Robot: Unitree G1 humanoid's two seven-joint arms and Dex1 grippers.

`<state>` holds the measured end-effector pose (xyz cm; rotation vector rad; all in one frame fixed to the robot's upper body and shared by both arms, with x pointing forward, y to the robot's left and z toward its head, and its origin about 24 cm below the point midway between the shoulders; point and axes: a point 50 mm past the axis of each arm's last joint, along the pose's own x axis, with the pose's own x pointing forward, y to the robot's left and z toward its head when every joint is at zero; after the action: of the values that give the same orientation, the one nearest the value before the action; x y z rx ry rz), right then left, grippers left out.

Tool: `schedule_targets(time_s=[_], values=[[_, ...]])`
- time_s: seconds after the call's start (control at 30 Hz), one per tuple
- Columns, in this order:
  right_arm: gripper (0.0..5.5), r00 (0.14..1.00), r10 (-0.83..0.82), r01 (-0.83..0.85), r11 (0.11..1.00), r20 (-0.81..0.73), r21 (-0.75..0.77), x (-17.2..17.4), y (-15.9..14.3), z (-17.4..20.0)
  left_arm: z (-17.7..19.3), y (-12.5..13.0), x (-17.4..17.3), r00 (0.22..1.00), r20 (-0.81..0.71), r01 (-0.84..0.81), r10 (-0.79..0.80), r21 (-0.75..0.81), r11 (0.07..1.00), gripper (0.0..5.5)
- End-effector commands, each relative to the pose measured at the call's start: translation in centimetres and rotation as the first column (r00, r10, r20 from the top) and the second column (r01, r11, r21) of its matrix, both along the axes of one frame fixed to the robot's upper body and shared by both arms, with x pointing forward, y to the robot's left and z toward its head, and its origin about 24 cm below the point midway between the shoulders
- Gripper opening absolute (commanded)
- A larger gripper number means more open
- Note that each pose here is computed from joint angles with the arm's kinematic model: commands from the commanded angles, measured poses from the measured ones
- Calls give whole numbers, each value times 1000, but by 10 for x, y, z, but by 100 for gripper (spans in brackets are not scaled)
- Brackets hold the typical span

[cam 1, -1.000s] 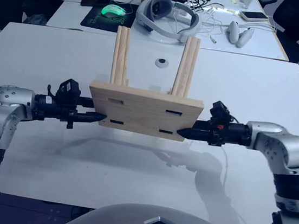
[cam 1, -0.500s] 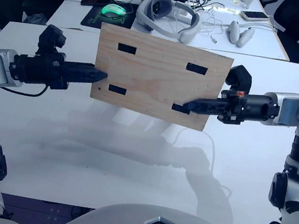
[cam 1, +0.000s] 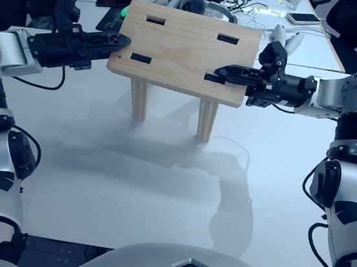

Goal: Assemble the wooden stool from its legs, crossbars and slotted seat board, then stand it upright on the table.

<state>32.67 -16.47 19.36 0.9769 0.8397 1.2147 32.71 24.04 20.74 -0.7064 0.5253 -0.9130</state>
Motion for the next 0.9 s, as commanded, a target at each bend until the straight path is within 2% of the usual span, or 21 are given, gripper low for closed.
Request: schedule_targets(time_s=[0.03,0.17,0.3,0.43,0.7,0.9], values=[[170,978,-204,192,961,-40,-197,18,-5,-22,2,3,17,996,6,-90,90,16,996,246],[233,925,-364,350,928,-110,-128,31,-18,-30,6,22,27,972,43,-228,230,-56,972,307],[292,853,-496,481,868,-162,-124,40,-26,-42,-4,37,32,940,27,-338,341,-90,937,371],[292,821,-538,522,843,-189,-132,38,-35,-55,-16,55,27,909,32,-412,415,-62,909,423],[292,812,-541,580,790,-218,200,39,-46,-38,-26,71,12,893,48,-433,448,-184,882,534],[292,820,-522,573,753,-235,323,37,-48,-31,-42,74,-2,890,20,-439,455,-230,869,538]])
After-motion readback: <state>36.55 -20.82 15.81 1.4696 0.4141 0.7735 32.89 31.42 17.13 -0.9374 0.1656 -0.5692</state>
